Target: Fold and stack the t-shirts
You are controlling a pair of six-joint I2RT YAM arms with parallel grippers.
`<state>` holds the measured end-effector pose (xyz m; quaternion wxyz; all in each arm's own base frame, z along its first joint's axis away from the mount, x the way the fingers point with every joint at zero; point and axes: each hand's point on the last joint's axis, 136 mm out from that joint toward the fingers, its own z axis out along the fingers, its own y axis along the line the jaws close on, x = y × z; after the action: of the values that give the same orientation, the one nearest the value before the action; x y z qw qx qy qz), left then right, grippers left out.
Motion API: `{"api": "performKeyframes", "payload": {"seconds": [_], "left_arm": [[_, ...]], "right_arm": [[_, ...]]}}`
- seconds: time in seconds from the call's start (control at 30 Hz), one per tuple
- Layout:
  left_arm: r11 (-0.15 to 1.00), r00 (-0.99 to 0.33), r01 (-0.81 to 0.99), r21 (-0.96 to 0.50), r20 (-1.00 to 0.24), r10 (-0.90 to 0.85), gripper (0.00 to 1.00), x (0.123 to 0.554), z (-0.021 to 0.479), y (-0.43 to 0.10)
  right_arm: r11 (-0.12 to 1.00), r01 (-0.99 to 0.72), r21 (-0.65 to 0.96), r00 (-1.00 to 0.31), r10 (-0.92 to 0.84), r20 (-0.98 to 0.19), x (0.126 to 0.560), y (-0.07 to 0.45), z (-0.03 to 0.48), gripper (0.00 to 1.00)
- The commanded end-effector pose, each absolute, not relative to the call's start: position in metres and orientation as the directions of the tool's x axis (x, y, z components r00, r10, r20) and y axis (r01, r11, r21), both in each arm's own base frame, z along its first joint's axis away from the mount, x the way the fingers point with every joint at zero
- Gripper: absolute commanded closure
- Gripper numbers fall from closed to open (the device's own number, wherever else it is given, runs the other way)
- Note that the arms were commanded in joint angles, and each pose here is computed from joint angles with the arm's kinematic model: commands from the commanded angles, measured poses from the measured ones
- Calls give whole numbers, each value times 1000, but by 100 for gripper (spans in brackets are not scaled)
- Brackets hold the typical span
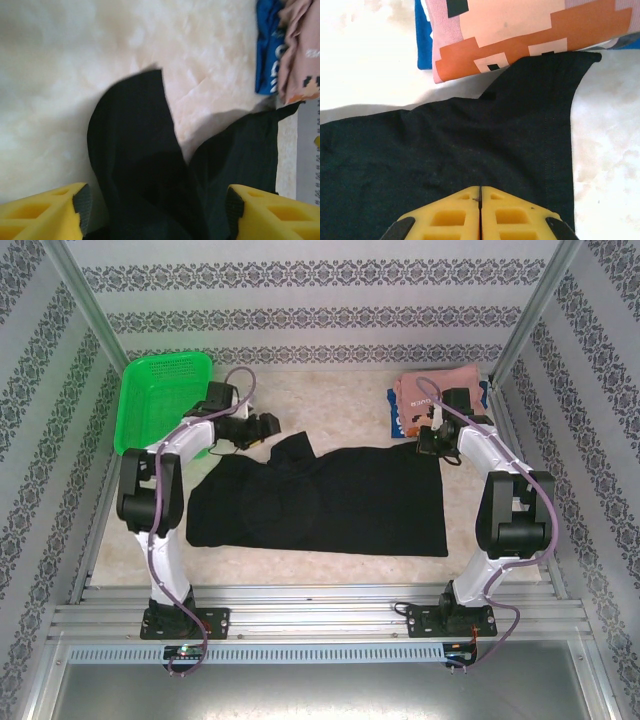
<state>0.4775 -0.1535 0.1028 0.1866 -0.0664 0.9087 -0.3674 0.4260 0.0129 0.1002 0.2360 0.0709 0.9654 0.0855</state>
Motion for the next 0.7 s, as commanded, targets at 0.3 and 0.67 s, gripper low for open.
{"api": "performKeyframes", "payload": {"seconds": [0.3, 0.67], "left_arm": [[670, -966, -88, -737, -102, -239, 38, 467, 63, -170], [624, -980, -20, -781, -110, -169, 78, 477, 68, -202]], "right_arm": [[978, 98, 182, -872, 172, -458, 422, 18, 108, 90], [979, 97, 181, -874, 170, -454, 426, 24, 106, 90]]}}
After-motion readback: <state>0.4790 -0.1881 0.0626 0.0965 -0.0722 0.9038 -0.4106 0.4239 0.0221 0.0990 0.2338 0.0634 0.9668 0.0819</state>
